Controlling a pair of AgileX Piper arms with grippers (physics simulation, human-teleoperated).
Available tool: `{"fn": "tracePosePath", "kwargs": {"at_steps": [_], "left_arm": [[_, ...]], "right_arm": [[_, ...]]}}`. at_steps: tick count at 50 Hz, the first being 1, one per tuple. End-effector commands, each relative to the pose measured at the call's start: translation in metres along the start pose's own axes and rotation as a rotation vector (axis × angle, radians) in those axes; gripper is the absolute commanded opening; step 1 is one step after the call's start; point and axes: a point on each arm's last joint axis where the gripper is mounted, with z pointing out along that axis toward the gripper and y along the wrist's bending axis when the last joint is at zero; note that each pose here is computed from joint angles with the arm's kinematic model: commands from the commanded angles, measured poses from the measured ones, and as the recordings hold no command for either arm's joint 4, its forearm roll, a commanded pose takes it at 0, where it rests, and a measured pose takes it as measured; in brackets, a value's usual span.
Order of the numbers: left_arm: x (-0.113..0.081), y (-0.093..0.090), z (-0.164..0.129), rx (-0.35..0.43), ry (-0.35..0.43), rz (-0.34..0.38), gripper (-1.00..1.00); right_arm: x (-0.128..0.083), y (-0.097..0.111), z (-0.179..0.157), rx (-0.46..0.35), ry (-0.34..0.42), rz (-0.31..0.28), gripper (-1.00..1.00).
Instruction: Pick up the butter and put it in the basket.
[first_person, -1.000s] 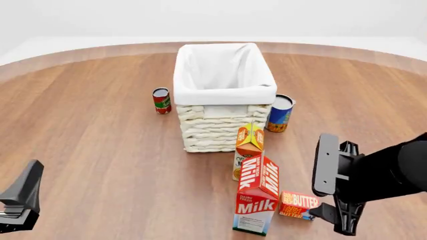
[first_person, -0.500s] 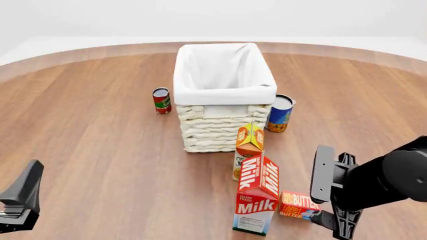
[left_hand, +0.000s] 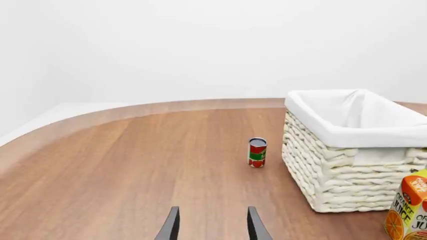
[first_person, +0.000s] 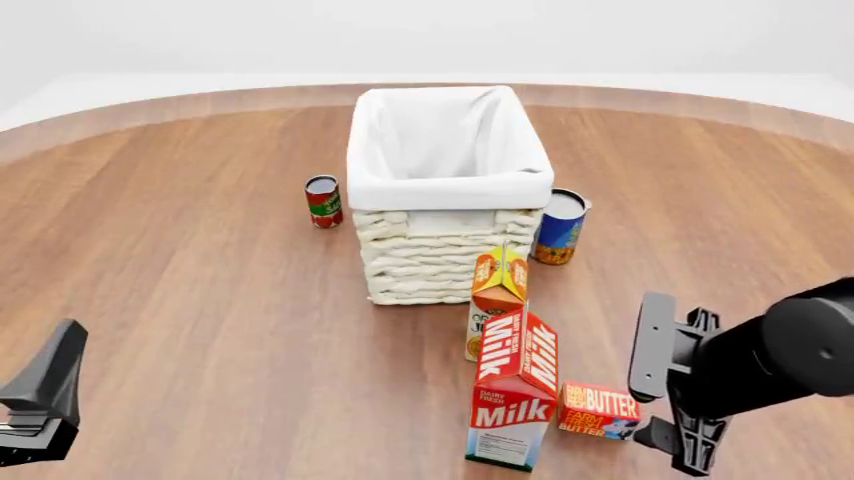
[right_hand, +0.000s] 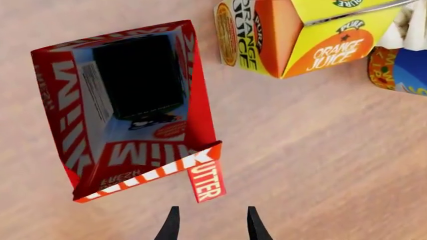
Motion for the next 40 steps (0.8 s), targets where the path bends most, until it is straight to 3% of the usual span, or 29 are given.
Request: {"fn": "tracePosePath", "kwargs": {"at_steps": [1, 40], "left_arm": [[0.0, 0.0, 0.0, 0.0, 0.0, 0.0, 1.0], [0.0, 0.0, 0.0, 0.0, 0.0, 0.0, 1.0]], "right_arm": [[0.0, -0.001, 0.008, -0.002, 0.004, 0.009, 1.0], [0.002, 0.008, 0.058, -0.051, 0.038, 0.059, 1.0]]}}
